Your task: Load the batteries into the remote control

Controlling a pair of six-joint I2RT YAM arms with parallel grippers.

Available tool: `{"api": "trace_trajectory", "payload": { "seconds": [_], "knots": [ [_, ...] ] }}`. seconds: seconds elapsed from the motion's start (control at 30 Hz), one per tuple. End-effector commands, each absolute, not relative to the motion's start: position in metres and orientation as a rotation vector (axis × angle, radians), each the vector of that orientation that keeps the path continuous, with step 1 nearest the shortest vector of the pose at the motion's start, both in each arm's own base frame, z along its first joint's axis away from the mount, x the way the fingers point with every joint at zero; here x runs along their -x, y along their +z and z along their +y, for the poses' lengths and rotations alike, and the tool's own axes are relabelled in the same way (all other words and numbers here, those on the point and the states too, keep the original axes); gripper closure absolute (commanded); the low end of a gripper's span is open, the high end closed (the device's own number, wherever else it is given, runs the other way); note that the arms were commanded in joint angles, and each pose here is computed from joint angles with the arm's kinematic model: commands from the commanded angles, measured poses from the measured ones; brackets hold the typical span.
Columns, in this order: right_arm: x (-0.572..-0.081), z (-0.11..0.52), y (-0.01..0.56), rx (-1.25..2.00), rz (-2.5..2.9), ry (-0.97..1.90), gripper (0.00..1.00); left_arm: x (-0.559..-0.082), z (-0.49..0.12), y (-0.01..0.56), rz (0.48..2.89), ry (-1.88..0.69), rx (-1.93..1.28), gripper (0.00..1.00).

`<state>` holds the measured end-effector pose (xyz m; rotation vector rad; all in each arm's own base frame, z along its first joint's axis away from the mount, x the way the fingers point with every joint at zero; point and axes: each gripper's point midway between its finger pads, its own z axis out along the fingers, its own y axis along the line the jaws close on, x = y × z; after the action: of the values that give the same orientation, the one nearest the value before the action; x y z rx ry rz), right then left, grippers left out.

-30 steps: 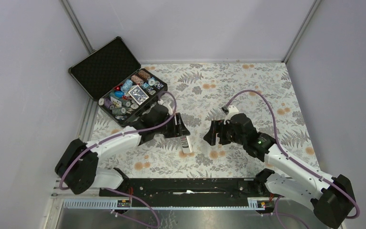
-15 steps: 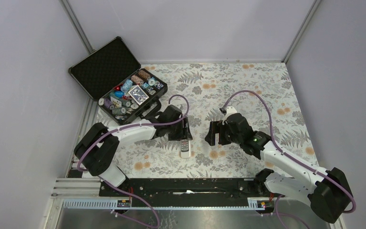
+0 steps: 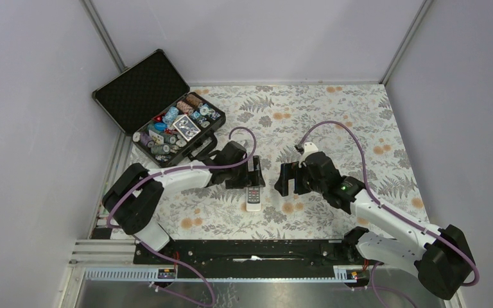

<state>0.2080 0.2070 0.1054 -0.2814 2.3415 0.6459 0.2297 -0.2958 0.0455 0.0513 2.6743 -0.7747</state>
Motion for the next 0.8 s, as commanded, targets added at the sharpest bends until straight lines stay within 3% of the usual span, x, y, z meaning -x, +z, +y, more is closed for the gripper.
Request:
{"api": "trace_trajectory", "payload": {
  "seconds": [0.0,0.33,0.77],
  "knots": [
    [-0.220,0.209,0.124,0.261,2.266,0.646,0.00,-0.233,-0.302,0.060,2.599,-0.834,-0.092,0.01],
    [-0.220,0.204,0.144,0.174,2.275,0.642,0.00,-0.230,-0.290,0.090,2.481,-0.862,-0.107,0.01],
    [-0.214,0.196,0.175,0.086,2.227,0.678,0.00,-0.204,-0.265,0.179,2.296,-0.967,-0.143,0.01]
  ]
}}
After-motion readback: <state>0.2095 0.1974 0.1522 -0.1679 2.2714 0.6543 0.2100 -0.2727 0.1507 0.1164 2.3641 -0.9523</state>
